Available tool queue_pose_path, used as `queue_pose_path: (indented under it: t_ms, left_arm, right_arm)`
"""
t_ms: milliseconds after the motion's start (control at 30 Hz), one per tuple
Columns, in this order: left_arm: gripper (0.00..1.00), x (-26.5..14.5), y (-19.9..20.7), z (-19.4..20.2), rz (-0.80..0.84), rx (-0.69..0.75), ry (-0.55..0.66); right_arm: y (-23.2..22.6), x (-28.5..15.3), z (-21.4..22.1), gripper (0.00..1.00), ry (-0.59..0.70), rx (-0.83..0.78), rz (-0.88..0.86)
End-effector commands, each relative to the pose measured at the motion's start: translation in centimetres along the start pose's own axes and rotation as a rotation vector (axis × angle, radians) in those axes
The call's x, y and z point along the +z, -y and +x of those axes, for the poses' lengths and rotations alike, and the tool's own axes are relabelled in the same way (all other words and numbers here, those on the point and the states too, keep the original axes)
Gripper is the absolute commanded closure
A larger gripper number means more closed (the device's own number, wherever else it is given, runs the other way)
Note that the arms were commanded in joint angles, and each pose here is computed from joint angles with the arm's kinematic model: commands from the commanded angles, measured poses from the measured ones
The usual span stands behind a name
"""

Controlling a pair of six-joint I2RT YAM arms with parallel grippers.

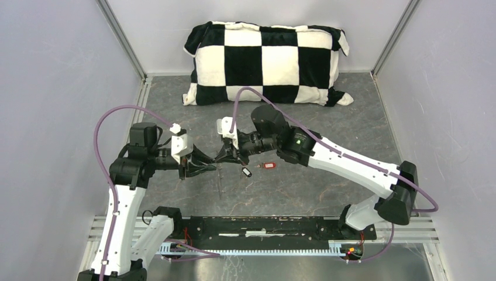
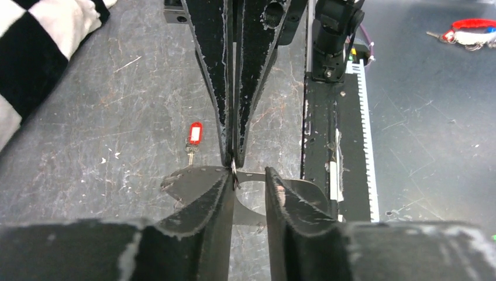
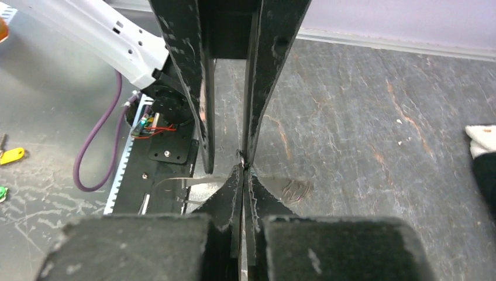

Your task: Put the keys on the keyring

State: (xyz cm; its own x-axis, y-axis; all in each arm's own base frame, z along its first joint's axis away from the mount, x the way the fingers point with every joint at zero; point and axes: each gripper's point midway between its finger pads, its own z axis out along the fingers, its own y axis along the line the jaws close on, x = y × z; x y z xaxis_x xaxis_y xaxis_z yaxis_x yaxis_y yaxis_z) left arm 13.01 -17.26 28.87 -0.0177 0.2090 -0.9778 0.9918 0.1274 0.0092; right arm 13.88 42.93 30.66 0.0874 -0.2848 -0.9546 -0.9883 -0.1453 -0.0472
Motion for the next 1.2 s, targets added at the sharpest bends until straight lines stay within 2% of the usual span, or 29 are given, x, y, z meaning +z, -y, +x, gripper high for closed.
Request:
queue_pose_path:
  t_ms: [0, 133, 200, 333, 533, 800, 1167]
  left_arm:
    - [0.59, -0.1, 0.0, -2.0, 0.01, 0.076, 0.034]
    - [0.45, -0.3, 0.6, -2.1, 0.012, 0.072, 0.041]
    - [0.34, -0.2, 1.4, -2.0, 0.036, 0.075, 0.061]
    - [0.29, -0.2, 2.9, -1.7, 0.065, 0.149, 0.095]
    - [0.41, 0.0, 2.9, -2.0, 0.084, 0.207, 0.132]
    - [0.52, -0.1, 3.6, -3.8, 0.156, 0.246, 0.195]
    - [0.57, -0.5, 4.5, -4.7, 0.143, 0.355, 0.208]
  right_arm:
    - [1.1, -1.9, -3.7, 0.99, 0.228, -0.066, 0.14]
    - [-0.7, -5.0, -4.9, 1.0, 0.467, -0.113, 0.174]
    - [-2.3, -6.4, -5.5, 0.99, 0.603, -0.126, 0.155]
    - [-4.5, -7.7, -5.4, 0.99, 0.715, -0.181, 0.111]
    - [-6.0, -8.8, -5.4, 0.99, 0.816, -0.298, 0.122]
    - [-7.6, -8.7, -6.7, 0.99, 0.955, -0.276, 0.055]
    - [-8.7, -6.8, -5.5, 0.99, 0.887, -0.376, 0.022]
